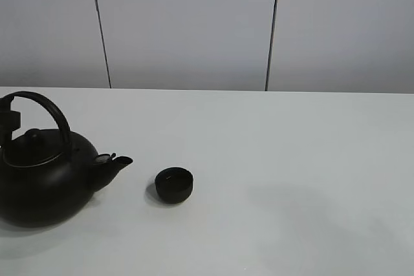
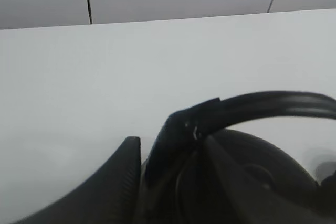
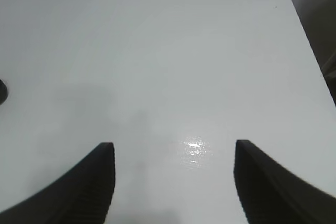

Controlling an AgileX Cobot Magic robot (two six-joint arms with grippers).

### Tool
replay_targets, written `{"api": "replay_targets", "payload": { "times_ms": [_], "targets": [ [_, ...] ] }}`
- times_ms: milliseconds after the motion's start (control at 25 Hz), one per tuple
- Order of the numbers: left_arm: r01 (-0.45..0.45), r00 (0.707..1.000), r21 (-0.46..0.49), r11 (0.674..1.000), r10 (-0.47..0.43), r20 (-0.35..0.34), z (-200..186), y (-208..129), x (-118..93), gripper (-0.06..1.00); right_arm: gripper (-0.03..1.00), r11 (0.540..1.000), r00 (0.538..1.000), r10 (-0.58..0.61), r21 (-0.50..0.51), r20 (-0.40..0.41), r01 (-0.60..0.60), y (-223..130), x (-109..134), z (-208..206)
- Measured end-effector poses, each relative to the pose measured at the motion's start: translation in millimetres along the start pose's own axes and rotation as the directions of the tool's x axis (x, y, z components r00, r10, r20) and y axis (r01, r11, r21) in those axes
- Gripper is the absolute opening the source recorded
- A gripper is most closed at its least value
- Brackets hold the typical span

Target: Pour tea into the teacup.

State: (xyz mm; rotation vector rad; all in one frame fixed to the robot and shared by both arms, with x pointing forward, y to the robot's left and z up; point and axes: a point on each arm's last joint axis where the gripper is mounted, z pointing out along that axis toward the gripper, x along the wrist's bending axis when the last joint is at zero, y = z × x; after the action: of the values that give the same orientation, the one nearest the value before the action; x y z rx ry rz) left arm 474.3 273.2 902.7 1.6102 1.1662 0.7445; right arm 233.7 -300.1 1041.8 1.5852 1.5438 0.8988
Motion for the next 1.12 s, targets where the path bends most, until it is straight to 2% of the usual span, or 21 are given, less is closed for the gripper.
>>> {"api": "replay_targets", "payload": {
  "times_ms": [240,600,1120],
  "targets": [
    [0.039,0.999,0.021,0.999,-0.038,-0.027,-9.3,-9.5,-1.9,0.26,0.45,1.0,1.0,0.0,0.0,0.0,0.0,0.0,0.0,0.0],
    [0.108,0.987,-0.004,0.994,-0.107,-0.117,-25.8,-18.3,6.2,0.26,0.45,1.0,1.0,0.0,0.0,0.0,0.0,0.0,0.0,0.0],
    [0.109,0.964,-0.039,0.993,-0.115,-0.241,-29.3,-15.5,26.7,0.26,0.45,1.0,1.0,0.0,0.001,0.0,0.0,-0.1,0.0,0.0]
  ]
}}
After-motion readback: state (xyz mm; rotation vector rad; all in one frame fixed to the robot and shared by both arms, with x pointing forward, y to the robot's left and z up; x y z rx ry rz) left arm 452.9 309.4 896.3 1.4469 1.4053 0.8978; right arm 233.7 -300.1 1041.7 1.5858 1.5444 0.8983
